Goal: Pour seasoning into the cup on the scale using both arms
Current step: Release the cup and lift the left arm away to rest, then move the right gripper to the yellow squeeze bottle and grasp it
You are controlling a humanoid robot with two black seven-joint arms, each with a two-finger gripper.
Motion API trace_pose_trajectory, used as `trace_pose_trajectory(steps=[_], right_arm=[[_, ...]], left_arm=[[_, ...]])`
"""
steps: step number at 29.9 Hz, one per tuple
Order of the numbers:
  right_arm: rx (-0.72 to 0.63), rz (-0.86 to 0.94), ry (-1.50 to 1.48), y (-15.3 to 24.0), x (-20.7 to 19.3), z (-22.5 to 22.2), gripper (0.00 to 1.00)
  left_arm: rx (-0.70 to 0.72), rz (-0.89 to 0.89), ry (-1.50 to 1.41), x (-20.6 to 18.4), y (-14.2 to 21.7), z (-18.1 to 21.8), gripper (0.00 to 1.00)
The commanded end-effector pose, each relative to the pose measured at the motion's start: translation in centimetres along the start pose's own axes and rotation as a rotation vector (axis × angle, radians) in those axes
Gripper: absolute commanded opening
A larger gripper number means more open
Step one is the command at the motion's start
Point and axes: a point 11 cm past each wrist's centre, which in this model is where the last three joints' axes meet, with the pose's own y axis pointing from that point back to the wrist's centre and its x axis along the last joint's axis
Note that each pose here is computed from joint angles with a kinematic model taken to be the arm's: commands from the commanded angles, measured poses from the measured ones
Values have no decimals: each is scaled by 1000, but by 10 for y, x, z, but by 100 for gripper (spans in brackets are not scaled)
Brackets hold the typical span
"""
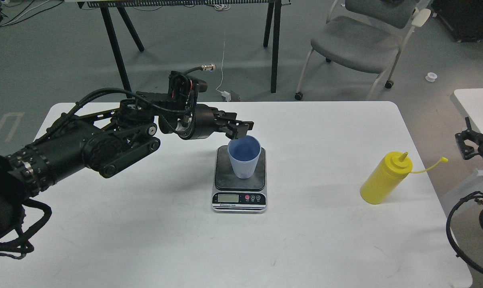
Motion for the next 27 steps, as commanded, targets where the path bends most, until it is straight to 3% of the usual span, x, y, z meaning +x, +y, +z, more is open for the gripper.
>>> trace_pose_trajectory(steps=[1,6,14,19,27], right_arm=[[-106,20,-59,47,11,33,99],[-219,95,-122,103,30,74,99],[-289,165,-150,140,48,106,99],[-313,144,-184,140,41,133,99],[-307,88,-247,121,20,156,99]], left_arm=[[-71,155,302,30,20,-8,99],[-293,426,864,79,54,-19,99],[-547,875,1527,110,146,-100,100],[-594,1031,1705,88,178,-148,100],[-641,1112,1775,70,188,-161,100]])
